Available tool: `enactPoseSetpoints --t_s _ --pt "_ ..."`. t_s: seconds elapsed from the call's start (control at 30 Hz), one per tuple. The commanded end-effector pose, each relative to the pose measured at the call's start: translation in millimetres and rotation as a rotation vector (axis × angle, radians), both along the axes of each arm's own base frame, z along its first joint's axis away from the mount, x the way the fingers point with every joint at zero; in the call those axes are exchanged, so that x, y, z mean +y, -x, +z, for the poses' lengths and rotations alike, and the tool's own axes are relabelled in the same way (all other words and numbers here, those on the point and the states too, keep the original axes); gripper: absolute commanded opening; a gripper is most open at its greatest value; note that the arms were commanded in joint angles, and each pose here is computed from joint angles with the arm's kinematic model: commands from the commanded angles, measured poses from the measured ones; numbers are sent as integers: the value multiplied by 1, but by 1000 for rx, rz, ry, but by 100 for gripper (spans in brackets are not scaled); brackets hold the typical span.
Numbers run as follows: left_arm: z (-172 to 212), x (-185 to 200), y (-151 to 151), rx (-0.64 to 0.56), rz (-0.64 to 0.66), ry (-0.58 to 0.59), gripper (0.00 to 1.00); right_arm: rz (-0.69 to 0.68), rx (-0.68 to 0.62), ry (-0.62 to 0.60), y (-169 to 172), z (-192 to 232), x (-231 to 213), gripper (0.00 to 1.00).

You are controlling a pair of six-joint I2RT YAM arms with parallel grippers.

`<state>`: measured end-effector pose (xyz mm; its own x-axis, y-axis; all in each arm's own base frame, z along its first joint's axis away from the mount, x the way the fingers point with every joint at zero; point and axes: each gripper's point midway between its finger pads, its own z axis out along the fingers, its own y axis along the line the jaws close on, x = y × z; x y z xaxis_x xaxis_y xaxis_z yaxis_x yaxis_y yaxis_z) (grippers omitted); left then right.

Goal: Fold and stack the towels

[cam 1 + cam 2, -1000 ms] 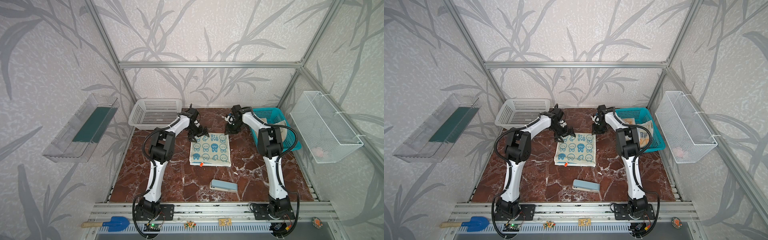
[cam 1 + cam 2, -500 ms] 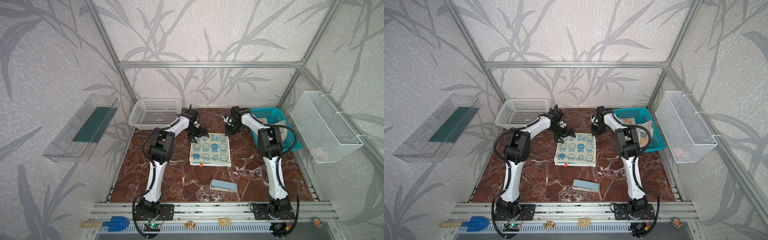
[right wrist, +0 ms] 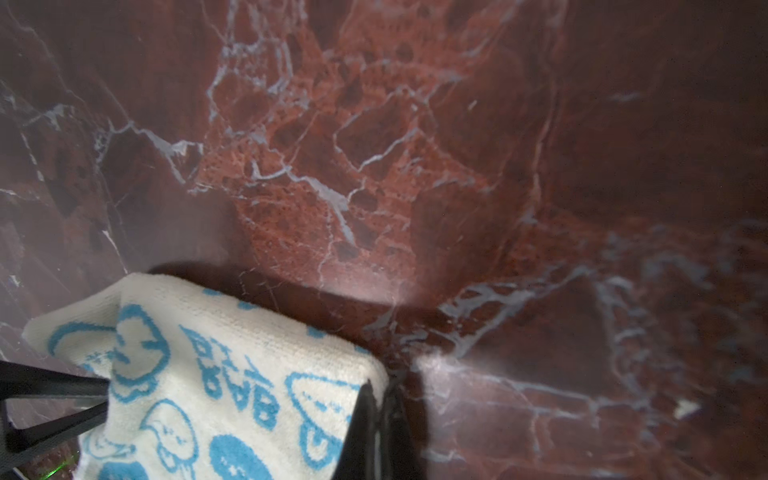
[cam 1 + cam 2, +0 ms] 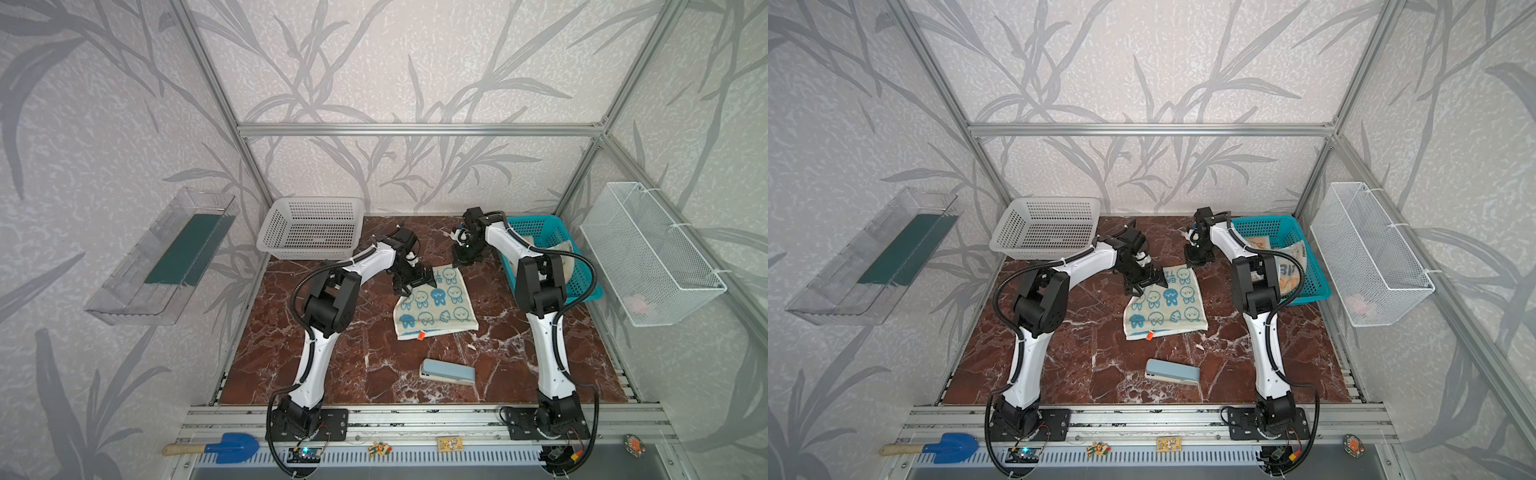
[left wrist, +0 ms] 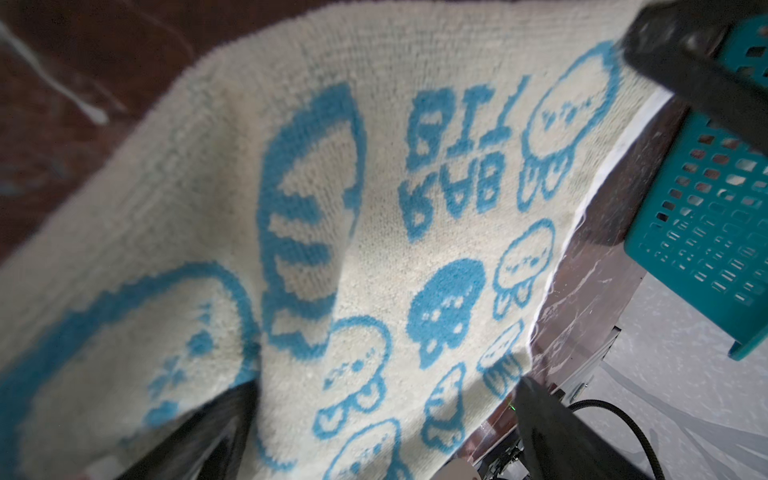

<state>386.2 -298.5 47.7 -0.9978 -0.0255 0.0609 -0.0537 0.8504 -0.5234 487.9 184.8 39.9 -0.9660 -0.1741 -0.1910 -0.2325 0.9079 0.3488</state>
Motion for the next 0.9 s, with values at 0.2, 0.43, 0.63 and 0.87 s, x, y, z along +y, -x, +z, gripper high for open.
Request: enactPoseSetpoints --t_s 0.2,0.43,0.63,0.87 --pt "33 104 -40 -73 85 -181 98 18 18 -6 3 4 0 0" --pt "13 107 -35 -37 58 -192 90 20 16 -14 5 6 2 0" --pt "2 99 -39 -36 36 -173 79 22 20 -10 8 4 1 0" --pt "-12 100 -40 -29 -2 -217 65 22 16 -16 10 5 2 0"
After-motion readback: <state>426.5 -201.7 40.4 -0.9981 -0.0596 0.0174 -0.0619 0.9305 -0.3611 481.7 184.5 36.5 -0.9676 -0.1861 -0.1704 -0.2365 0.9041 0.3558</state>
